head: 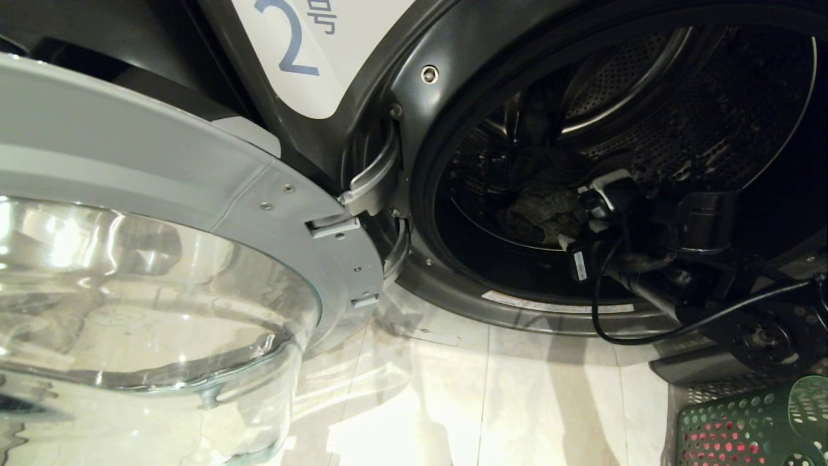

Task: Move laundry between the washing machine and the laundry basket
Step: Pick a cloth and place it into the basket

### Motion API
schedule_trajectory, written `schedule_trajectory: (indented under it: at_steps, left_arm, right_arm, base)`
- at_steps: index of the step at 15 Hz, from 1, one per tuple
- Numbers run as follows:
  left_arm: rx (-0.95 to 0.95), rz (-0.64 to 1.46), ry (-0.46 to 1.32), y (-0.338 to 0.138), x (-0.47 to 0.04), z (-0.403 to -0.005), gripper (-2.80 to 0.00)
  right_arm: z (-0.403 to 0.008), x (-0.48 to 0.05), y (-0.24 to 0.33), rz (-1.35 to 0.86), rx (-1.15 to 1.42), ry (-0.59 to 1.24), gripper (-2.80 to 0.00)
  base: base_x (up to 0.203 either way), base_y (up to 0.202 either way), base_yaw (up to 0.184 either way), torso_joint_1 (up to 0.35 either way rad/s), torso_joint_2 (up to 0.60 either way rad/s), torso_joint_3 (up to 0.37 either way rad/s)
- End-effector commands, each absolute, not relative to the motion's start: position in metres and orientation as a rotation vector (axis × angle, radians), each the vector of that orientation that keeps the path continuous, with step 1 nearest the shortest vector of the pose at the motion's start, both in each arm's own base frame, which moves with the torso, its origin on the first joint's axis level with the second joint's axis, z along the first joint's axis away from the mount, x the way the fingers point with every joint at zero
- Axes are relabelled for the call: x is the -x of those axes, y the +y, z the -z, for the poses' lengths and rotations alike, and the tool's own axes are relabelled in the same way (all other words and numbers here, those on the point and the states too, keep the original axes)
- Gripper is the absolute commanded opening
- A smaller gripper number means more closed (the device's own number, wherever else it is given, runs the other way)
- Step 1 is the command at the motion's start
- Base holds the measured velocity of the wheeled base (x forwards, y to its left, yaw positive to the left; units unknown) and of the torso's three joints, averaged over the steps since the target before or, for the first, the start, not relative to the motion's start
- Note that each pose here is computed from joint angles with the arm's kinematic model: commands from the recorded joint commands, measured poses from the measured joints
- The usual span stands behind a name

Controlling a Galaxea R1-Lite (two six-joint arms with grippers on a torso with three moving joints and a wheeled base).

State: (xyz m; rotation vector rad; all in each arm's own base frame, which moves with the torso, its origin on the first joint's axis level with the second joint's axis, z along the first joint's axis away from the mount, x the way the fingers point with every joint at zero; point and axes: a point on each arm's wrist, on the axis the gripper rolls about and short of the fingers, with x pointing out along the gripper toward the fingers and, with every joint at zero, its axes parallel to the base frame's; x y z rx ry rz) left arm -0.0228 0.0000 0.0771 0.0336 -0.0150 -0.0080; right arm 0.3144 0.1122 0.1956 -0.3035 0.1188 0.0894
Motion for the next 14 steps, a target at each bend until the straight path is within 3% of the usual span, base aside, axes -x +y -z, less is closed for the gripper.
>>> schedule_trajectory:
  at_steps: [1, 14]
  left_arm:
    - [-0.034, 0.008, -0.009, 0.0, 0.022, -0.075, -2.8]
    - [-0.031, 0.008, -0.009, 0.0, 0.022, -0.075, -2.8]
  right_arm:
    - [-0.196, -0.329, 0.117, -0.079, 0.283, 0.15, 0.0]
    - [-0.183, -0.401, 0.138, 0.155, 0.034, 0.347, 0.0]
  base:
    - [0.0, 0.0, 0.0, 0.0, 0.0, 0.0]
    - [0.0, 0.0, 0.0, 0.0, 0.0, 0.0]
